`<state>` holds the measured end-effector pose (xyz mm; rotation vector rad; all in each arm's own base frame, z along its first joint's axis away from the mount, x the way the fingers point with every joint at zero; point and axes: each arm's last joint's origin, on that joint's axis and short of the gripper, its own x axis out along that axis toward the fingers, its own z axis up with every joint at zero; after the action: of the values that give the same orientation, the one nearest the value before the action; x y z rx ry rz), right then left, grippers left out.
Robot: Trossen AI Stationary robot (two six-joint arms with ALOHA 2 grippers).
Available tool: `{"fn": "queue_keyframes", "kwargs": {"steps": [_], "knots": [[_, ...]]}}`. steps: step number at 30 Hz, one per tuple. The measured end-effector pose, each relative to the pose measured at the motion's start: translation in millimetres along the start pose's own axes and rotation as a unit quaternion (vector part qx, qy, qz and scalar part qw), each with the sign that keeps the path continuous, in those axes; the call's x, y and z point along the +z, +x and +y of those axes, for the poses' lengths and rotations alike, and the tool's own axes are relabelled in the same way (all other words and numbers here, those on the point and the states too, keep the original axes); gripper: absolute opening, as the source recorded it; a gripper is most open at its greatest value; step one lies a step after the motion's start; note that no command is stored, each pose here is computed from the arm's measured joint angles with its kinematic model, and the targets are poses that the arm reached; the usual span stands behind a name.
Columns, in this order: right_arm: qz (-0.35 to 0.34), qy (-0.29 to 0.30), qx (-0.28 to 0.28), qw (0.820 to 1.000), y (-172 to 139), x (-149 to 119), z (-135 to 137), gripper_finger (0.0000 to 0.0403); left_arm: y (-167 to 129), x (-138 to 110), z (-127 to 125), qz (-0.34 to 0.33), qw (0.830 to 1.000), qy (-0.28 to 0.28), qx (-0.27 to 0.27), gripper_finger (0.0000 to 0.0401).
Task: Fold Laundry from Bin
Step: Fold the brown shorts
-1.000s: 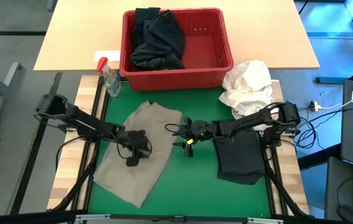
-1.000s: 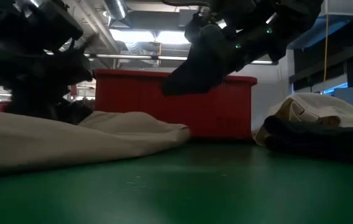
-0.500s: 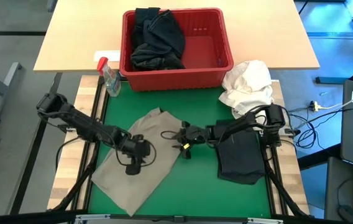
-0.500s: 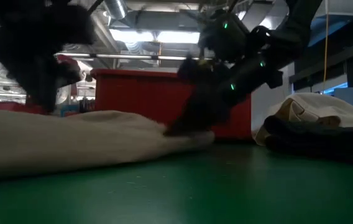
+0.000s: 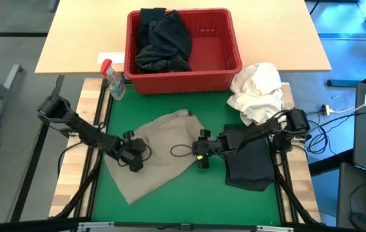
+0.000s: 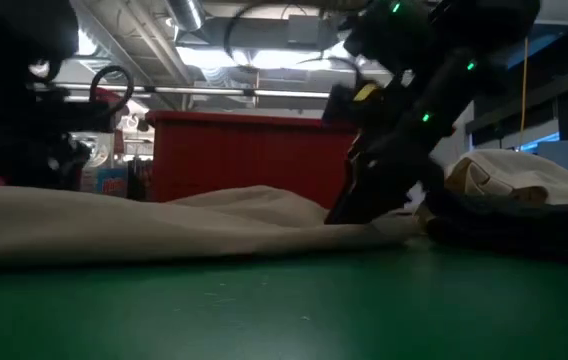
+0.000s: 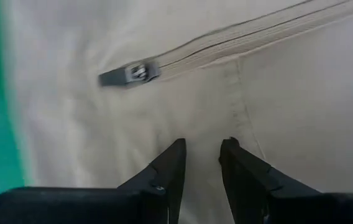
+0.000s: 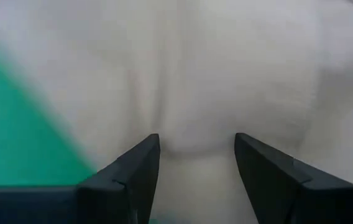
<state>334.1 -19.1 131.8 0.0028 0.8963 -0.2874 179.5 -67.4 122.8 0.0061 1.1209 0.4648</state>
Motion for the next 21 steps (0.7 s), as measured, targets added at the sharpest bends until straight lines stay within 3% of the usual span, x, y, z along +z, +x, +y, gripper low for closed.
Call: {"fn": "queue_keyframes", "kwargs": {"steps": [2,4,10,13,17,21], "knots": [[-0.015,-0.003,0.013,1.0,-8,6,7,0.0209,3,-1,8,-0.008,0.997,0.04,0.059,0.0097],[-0.032,-0.006,0.022,0.999,-21,16,11,0.0209,1,6,14,-0.004,0.995,0.041,0.086,0.0097],[-0.083,-0.005,0.013,0.996,-82,43,-4,0.0209,-35,41,16,0.0,0.996,0.048,0.075,0.0097],[-0.084,0.019,0.0,0.996,-105,44,-28,0.0209,-59,55,17,-0.055,0.997,0.018,0.043,0.0099],[-0.059,0.081,0.023,0.995,-119,39,-62,0.0209,-80,63,28,-0.116,0.992,-0.057,0.006,0.0117],[-0.008,0.142,0.045,0.989,-117,28,-88,0.0209,-81,61,40,-0.142,0.979,-0.148,-0.018,0.0155]]}}
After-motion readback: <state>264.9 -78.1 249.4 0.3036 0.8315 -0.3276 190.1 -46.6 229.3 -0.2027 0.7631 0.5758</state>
